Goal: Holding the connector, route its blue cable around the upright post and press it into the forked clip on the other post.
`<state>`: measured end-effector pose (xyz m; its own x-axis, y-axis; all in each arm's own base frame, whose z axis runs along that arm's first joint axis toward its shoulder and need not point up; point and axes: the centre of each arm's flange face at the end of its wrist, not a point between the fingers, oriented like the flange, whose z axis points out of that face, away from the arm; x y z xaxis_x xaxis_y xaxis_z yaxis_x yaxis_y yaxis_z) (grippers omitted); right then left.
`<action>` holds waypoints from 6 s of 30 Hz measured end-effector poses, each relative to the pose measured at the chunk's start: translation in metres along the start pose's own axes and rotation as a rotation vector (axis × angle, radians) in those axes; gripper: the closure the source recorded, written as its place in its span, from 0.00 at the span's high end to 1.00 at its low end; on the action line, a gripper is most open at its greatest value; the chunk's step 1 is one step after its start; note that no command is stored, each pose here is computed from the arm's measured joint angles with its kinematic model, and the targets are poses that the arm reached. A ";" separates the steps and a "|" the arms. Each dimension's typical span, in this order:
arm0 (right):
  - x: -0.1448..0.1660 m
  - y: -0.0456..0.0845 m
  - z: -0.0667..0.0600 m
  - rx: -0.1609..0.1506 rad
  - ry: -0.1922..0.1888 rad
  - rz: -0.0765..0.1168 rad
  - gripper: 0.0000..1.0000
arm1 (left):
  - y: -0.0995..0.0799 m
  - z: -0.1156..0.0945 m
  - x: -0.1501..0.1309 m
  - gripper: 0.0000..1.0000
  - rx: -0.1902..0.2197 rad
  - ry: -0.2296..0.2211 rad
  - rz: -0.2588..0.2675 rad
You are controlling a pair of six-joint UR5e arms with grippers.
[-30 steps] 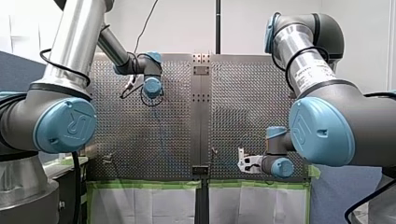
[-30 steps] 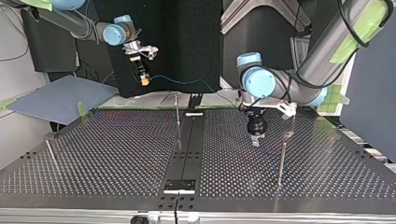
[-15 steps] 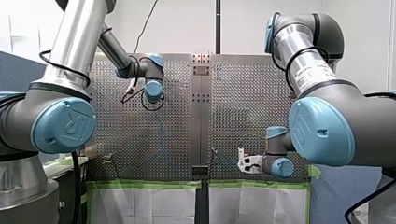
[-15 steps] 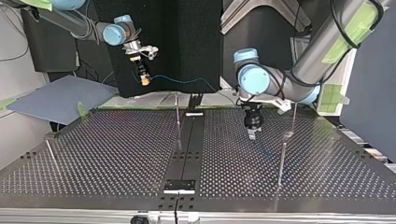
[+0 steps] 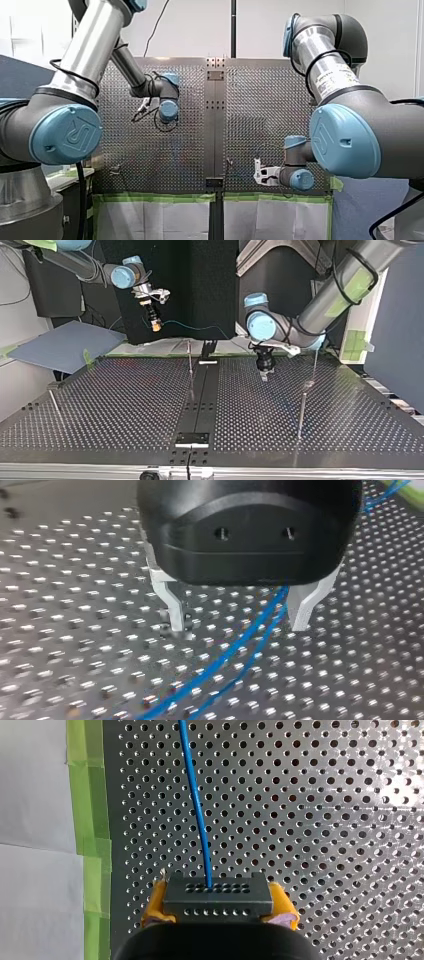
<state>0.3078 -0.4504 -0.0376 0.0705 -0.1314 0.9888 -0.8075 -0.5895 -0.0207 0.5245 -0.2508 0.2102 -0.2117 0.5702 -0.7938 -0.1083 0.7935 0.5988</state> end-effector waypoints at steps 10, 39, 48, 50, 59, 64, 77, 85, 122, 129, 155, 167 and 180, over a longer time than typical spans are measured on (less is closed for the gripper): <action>0.000 -0.003 0.001 0.006 0.005 -0.001 0.00 | -0.033 0.008 0.042 0.99 0.038 0.068 0.047; 0.000 -0.007 0.000 0.013 0.002 0.000 0.00 | -0.084 0.008 0.101 0.99 0.112 0.138 0.098; 0.000 -0.008 0.000 0.015 0.000 0.000 0.00 | -0.109 0.012 0.136 0.99 0.136 0.177 0.125; 0.000 -0.008 0.000 0.015 0.000 0.000 0.00 | -0.112 0.012 0.140 0.99 0.139 0.183 0.127; 0.000 -0.009 0.000 0.017 -0.002 -0.002 0.00 | -0.133 0.016 0.159 0.99 0.165 0.216 0.152; 0.000 -0.009 0.000 0.017 -0.002 -0.002 0.00 | -0.146 0.014 0.167 0.99 0.195 0.216 0.141; 0.000 -0.010 0.000 0.019 -0.002 -0.002 0.00 | -0.158 0.016 0.160 0.99 0.271 0.167 0.017; 0.000 -0.009 0.000 0.018 -0.002 -0.003 0.00 | -0.166 0.015 0.154 0.99 0.326 0.134 -0.065; 0.000 -0.010 0.000 0.019 -0.002 -0.005 0.00 | -0.175 0.007 0.149 0.99 0.291 0.136 -0.409; 0.000 -0.010 0.000 0.019 -0.002 -0.005 0.00 | -0.174 0.007 0.150 0.99 0.281 0.149 -0.467; 0.000 -0.010 0.000 0.019 -0.004 -0.007 0.00 | -0.156 0.000 0.181 0.99 0.214 0.163 -0.725; 0.000 -0.010 0.000 0.019 -0.004 -0.007 0.00 | -0.130 0.003 0.157 0.99 0.186 0.113 -0.862; -0.001 -0.010 0.000 0.019 -0.006 -0.007 0.00 | -0.130 -0.016 0.158 0.99 0.244 0.114 -0.854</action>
<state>0.3157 -0.4440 -0.0382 0.0796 -0.1326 0.9880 -0.7959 -0.6052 -0.0171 0.4899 -0.2672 0.0085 -0.2503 -0.2500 -0.9353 -0.0666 0.9682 -0.2410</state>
